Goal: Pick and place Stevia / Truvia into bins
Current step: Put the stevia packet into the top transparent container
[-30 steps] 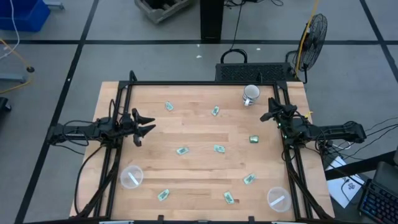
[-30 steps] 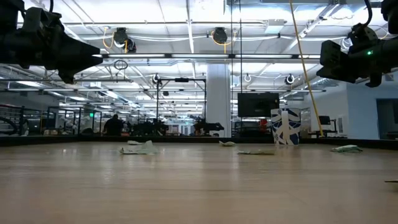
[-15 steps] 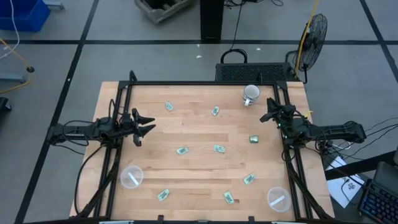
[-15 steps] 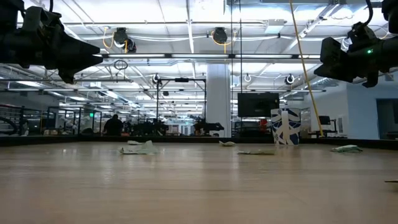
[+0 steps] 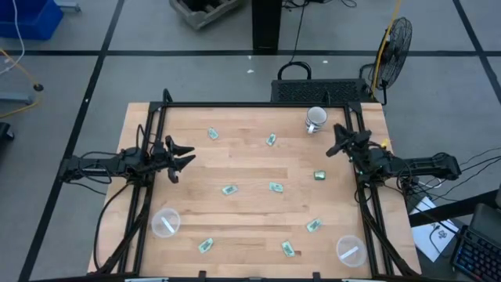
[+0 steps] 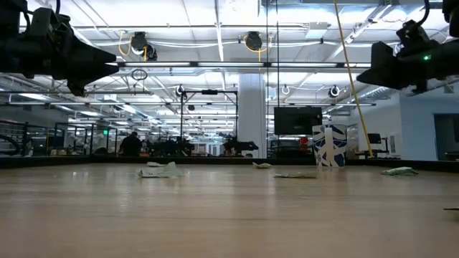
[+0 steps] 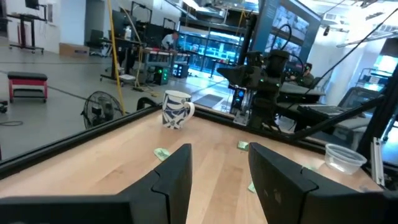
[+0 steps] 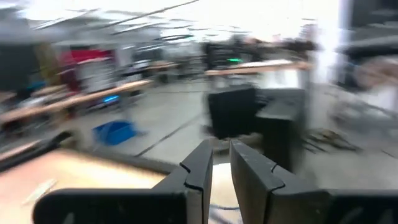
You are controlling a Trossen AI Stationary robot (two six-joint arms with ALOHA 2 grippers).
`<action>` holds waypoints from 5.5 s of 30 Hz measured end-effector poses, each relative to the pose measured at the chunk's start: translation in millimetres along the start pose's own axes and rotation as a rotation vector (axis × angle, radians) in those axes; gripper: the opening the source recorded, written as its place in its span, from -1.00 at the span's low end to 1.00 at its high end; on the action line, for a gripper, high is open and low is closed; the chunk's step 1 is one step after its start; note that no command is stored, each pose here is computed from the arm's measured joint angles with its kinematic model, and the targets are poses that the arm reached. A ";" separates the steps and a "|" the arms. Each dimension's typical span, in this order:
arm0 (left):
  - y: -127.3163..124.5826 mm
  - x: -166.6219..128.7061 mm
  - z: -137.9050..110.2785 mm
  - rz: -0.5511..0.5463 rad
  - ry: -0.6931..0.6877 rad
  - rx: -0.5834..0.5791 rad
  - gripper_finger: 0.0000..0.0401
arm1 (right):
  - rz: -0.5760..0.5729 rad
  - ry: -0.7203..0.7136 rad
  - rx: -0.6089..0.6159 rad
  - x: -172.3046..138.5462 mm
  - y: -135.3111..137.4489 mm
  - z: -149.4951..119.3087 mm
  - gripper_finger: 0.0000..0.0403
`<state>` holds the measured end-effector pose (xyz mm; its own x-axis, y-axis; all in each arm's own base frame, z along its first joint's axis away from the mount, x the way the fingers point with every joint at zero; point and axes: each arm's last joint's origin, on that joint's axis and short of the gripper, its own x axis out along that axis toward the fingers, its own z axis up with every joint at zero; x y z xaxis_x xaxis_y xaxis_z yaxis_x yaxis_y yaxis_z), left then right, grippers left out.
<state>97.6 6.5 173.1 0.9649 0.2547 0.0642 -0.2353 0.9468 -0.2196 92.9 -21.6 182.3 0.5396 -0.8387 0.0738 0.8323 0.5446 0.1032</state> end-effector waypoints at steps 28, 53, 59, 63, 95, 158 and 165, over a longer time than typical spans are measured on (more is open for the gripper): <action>1.2 0.3 -2.2 0.034 0.020 -0.024 -0.19 | 0.522 0.161 -0.200 -5.3 12.4 -22.4 -0.13; 1.7 0.5 -2.8 0.053 0.020 -0.218 -0.19 | 0.926 0.634 -0.176 -13.4 26.0 -59.5 -0.10; 1.7 0.6 -2.9 0.053 0.021 -0.217 -0.19 | 0.760 0.677 -0.308 -8.1 24.7 -71.6 -0.10; 1.7 0.6 -2.9 0.053 0.021 -0.217 -0.19 | 0.656 0.768 -0.291 -6.5 22.8 -80.7 -0.10; 1.8 0.6 -3.3 0.054 0.023 -0.206 -0.19 | 0.842 0.936 0.034 -6.2 40.1 -71.8 -0.10; 107.3 115.1 -33.8 0.767 0.654 -0.276 -0.19 | 0.912 0.358 0.181 12.4 62.0 -11.9 -0.27; 112.5 122.0 -40.8 0.784 0.612 -0.257 -0.19 | 0.912 0.358 0.181 12.4 62.0 -11.9 -0.28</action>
<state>193.6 136.0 116.5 0.4619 0.5709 -0.6788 -0.8622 0.4685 -0.1928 152.7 1.6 177.8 0.9943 -0.0348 -0.1005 0.0643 0.9494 0.3075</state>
